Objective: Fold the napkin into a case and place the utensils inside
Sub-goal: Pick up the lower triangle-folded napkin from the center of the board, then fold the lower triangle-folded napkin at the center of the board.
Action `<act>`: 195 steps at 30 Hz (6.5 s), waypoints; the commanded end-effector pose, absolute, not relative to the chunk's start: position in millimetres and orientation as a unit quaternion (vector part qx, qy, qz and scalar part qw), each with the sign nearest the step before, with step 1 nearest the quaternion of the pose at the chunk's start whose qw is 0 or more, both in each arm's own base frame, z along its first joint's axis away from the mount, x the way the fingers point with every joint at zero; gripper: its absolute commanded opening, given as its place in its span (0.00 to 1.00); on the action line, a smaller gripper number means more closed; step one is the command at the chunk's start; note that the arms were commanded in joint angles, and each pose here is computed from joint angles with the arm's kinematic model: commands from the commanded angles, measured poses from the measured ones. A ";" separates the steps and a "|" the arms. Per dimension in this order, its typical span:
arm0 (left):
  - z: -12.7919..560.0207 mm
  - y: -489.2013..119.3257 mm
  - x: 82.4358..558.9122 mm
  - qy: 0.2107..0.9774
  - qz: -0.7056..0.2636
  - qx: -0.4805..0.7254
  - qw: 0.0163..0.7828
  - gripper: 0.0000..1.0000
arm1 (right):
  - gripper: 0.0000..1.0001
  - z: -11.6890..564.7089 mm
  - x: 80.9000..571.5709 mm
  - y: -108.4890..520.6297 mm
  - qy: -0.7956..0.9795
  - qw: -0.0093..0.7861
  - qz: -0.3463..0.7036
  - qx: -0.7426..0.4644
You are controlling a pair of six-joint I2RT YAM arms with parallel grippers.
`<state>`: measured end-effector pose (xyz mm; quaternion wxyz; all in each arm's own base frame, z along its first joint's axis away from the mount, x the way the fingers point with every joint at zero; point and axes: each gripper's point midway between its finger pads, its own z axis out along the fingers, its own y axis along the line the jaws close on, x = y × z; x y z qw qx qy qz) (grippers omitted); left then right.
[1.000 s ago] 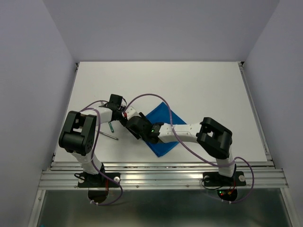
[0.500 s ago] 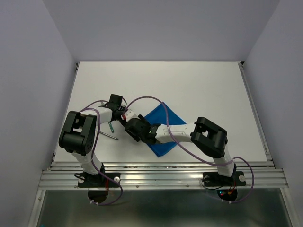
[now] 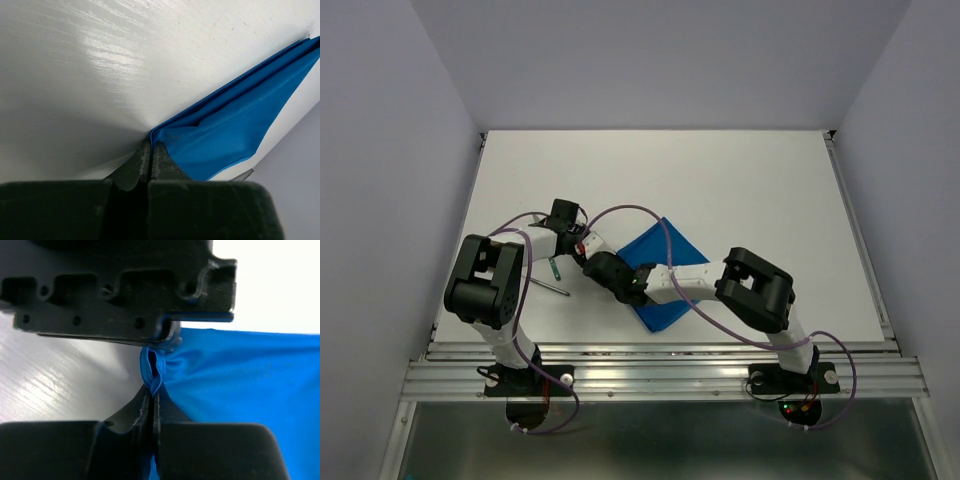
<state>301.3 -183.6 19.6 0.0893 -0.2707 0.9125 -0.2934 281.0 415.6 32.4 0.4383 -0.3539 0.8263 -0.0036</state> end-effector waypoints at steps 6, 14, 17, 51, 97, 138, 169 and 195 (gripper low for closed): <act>30.1 -180.2 307.5 0.919 -0.281 -0.253 0.112 0.16 | 0.01 60.2 266.4 445.2 0.835 0.400 0.159 -0.344; 44.9 -176.7 313.4 0.919 -0.282 -0.242 0.132 0.42 | 0.01 58.1 255.1 437.8 0.854 0.312 0.272 -0.316; 48.2 -174.0 313.9 0.918 -0.284 -0.242 0.135 0.50 | 0.01 58.8 249.3 439.4 0.852 0.296 0.297 -0.313; 68.1 -159.3 263.8 0.923 -0.303 -0.171 0.167 0.24 | 0.01 67.8 258.7 421.7 0.820 0.073 0.532 -0.199; 43.4 -204.2 296.0 0.931 -0.319 -0.127 0.126 0.11 | 0.57 59.6 295.2 398.5 0.883 0.160 0.414 -0.151; 65.0 -197.9 297.4 0.927 -0.314 -0.136 0.156 0.16 | 0.01 66.8 297.4 422.7 0.871 0.167 0.445 -0.124; 65.7 -228.3 325.1 0.913 -0.381 -0.081 0.119 0.10 | 0.01 75.8 279.1 416.5 0.849 0.137 0.468 -0.204; 13.8 -210.6 297.2 0.941 -0.323 -0.079 0.063 0.07 | 0.01 90.3 307.5 404.5 0.855 0.165 0.453 -0.191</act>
